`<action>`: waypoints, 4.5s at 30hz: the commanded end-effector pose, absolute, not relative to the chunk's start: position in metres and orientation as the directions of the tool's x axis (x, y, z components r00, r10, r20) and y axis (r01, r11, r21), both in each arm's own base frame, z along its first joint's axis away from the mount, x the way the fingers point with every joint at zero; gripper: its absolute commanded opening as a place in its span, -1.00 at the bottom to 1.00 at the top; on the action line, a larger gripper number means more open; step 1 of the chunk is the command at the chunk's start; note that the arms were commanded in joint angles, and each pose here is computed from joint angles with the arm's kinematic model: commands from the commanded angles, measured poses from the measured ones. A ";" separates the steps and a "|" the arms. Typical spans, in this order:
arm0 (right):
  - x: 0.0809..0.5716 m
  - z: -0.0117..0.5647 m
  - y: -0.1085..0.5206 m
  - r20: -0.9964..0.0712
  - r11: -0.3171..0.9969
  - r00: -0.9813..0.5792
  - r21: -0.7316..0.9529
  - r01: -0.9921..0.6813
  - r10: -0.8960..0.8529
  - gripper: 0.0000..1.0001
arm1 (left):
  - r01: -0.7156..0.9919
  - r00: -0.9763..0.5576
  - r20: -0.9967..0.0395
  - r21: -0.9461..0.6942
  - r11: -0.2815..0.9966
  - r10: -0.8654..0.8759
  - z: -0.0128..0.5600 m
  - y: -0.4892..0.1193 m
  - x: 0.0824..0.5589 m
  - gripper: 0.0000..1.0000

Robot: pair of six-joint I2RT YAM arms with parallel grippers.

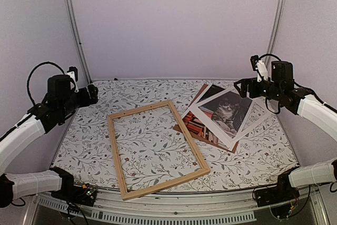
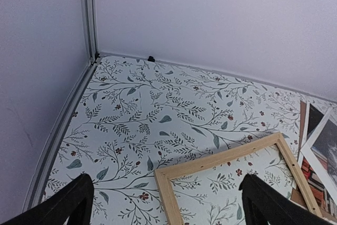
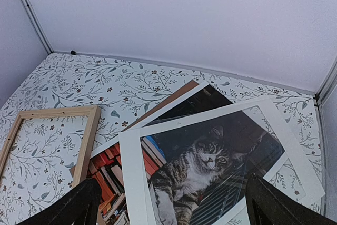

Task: Put the photo into the frame
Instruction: Move the frame body to the center of the board.

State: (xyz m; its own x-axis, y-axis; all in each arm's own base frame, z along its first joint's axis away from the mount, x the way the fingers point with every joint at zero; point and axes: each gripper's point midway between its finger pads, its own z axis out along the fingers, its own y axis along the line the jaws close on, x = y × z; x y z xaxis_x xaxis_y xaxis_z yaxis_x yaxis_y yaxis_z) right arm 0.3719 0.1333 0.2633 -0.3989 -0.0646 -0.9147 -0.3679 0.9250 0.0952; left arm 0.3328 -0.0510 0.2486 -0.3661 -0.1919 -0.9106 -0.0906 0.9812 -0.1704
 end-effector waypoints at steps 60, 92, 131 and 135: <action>0.372 0.240 0.141 -0.884 0.917 -0.467 0.164 -0.363 -0.026 0.98 | -0.087 -0.879 -0.446 -0.197 0.976 -0.168 0.030 -0.123 0.296 -0.02; 0.382 0.190 0.146 -0.793 0.929 -0.609 0.221 -0.298 -0.007 0.98 | -0.016 -0.925 -0.380 0.077 0.997 0.015 0.022 -0.028 0.455 -0.51; 0.567 0.120 -0.030 -0.700 0.935 -0.624 0.211 0.285 0.348 0.98 | 0.087 -0.712 -0.702 -0.098 0.991 -0.007 0.177 -0.115 0.467 0.98; 0.598 0.104 -0.034 -0.700 0.934 -0.621 0.220 0.282 0.352 0.98 | 0.106 -0.709 -0.705 -0.117 0.987 -0.007 0.178 -0.124 0.462 0.97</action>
State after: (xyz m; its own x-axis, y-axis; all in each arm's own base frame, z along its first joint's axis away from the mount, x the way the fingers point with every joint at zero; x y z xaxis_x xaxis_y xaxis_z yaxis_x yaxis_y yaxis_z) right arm 0.5746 -0.0283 0.1167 -0.6202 0.3605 -0.6967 0.2930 0.9303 0.2206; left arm 0.4655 -0.1130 0.1617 -0.7396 0.0132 -0.6729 0.0847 0.9937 -0.0736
